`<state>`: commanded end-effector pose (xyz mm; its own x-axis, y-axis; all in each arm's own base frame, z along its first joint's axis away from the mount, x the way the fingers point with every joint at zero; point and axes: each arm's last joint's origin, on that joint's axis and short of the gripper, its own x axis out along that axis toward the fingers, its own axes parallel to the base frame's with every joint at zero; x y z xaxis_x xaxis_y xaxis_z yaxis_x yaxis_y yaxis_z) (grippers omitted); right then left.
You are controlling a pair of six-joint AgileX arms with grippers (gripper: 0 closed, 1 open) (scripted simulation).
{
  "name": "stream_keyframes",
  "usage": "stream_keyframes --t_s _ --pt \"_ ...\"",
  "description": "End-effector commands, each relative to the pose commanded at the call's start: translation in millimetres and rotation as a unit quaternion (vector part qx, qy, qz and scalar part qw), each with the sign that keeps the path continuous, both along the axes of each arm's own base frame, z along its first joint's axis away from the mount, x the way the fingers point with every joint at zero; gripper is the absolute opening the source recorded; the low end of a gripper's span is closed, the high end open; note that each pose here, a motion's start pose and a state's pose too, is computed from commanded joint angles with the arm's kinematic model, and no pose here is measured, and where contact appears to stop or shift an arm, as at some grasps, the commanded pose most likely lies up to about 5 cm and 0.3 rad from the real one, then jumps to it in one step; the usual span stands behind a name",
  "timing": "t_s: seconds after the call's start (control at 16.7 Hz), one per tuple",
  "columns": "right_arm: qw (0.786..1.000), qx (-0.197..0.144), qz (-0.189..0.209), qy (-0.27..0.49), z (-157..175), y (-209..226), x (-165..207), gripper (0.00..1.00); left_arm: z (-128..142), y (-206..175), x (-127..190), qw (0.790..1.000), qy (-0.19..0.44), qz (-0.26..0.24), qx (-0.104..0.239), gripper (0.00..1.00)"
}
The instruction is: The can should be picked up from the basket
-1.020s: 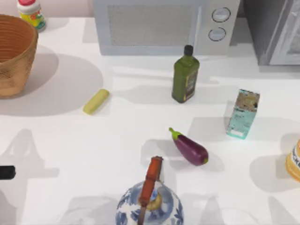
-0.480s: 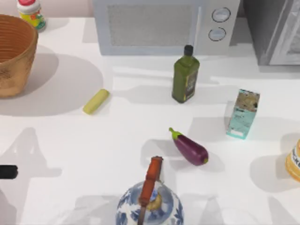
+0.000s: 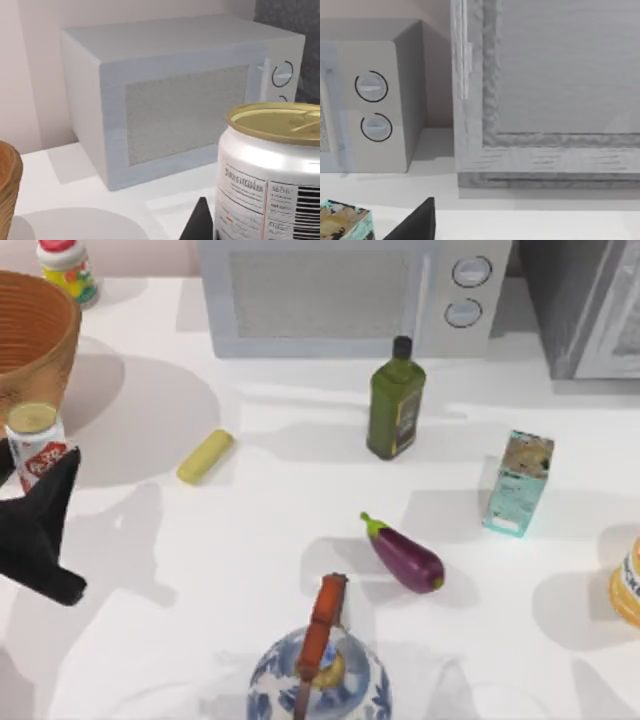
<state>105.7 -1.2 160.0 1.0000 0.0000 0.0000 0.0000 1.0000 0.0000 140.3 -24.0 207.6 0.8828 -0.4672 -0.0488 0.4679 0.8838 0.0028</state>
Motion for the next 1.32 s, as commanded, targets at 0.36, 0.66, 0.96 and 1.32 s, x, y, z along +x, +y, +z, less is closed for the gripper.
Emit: stream_keyframes --t_s 0.36,0.66,0.96,1.32 --pt "1.0 0.0 0.0 0.0 0.0 0.0 0.0 1.0 21.8 -20.1 45.1 0.986 -0.003 -0.164 0.0 0.0" --pt "1.0 0.0 0.0 0.0 0.0 0.0 0.0 1.0 22.4 -37.2 85.0 0.961 -0.007 -0.275 -0.004 0.0" --pt "1.0 0.0 0.0 0.0 0.0 0.0 0.0 1.0 0.7 -51.5 128.9 0.932 0.003 -0.363 -0.013 0.0" --pt "1.0 0.0 0.0 0.0 0.0 0.0 0.0 1.0 -44.2 -61.3 173.0 0.898 0.015 -0.439 -0.025 0.0"
